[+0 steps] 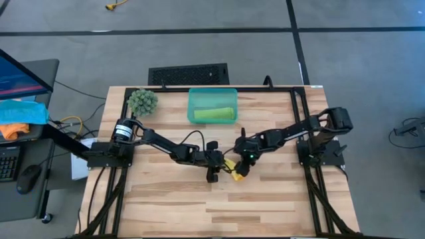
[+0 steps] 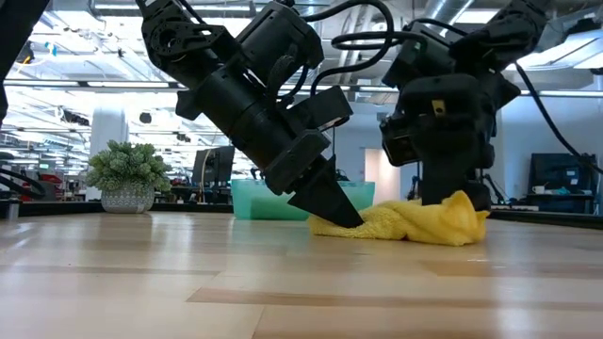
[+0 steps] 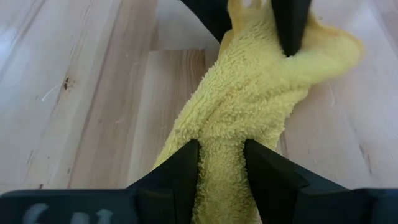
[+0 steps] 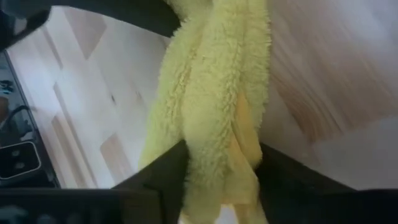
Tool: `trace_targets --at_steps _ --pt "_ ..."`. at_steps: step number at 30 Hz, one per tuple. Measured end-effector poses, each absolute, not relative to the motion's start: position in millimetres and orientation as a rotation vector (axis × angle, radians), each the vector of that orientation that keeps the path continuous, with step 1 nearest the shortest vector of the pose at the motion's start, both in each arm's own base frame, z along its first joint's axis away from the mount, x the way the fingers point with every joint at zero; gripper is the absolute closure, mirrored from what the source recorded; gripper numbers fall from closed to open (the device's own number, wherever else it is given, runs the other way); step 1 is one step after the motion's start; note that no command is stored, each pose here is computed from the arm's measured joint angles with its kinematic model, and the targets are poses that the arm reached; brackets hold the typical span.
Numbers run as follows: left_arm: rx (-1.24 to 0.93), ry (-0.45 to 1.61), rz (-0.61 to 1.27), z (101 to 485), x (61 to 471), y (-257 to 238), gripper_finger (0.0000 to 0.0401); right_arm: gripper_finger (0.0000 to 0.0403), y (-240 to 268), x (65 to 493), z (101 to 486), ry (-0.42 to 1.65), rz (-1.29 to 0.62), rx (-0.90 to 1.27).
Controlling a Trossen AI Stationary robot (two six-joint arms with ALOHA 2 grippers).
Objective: Roll microfiber towels into tight, uniform cylinder then place into a basket
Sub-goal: Roll the yellow microfiber cloth
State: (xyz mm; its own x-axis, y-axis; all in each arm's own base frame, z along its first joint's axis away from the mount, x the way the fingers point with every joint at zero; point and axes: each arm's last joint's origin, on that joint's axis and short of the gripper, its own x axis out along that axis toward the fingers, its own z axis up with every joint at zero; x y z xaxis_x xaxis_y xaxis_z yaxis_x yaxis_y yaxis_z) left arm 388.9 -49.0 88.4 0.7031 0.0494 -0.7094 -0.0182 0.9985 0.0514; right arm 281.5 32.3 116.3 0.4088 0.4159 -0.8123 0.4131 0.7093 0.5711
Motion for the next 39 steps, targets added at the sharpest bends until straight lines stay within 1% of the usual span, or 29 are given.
trace_targets --at_steps 3,8,10,12,17,21,24,26,31,34,36,39 --pt "0.054 0.790 0.033 88.5 389.0 -49.0 0.0274 0.0247 32.1 280.4 117.2 1.190 -0.003 0.832" --pt "0.095 0.800 0.053 101.3 385.4 -48.1 0.0274 0.0353 31.9 280.7 116.7 1.186 -0.009 0.828" --pt "0.105 0.820 0.055 108.2 381.4 -47.3 0.0274 0.0381 31.8 281.3 117.0 1.177 -0.015 0.822" --pt "0.111 0.833 0.058 113.9 378.3 -47.5 0.0274 0.0382 31.8 281.8 117.4 1.168 -0.009 0.806" --pt "0.149 0.868 0.081 124.5 370.6 -50.5 0.0274 0.0362 32.0 282.0 117.4 1.163 -0.001 0.797" --pt "0.190 0.871 0.138 127.4 368.0 -52.9 0.0274 0.0380 32.2 281.9 117.3 1.163 0.014 0.783" --pt "0.187 0.859 0.134 128.1 368.7 -54.1 0.0274 0.0381 32.3 281.8 117.4 1.163 0.016 0.784" --pt "0.188 0.855 0.130 128.4 368.8 -55.5 0.0274 0.0366 32.2 281.9 117.4 1.162 0.014 0.783" --pt "0.197 0.855 0.119 128.8 368.6 -57.9 0.0274 0.0296 32.2 281.9 117.4 1.162 0.014 0.784" --pt "0.207 0.900 0.133 128.7 363.8 -58.2 0.0274 0.0264 32.3 282.1 117.6 1.160 0.017 0.785" --pt "0.221 0.907 0.164 132.7 361.2 -58.6 0.0274 0.0254 32.3 282.1 117.6 1.160 0.017 0.785" --pt "0.254 0.904 0.215 142.5 355.9 -61.5 0.0274 0.0250 32.3 282.2 117.8 1.159 0.017 0.785"
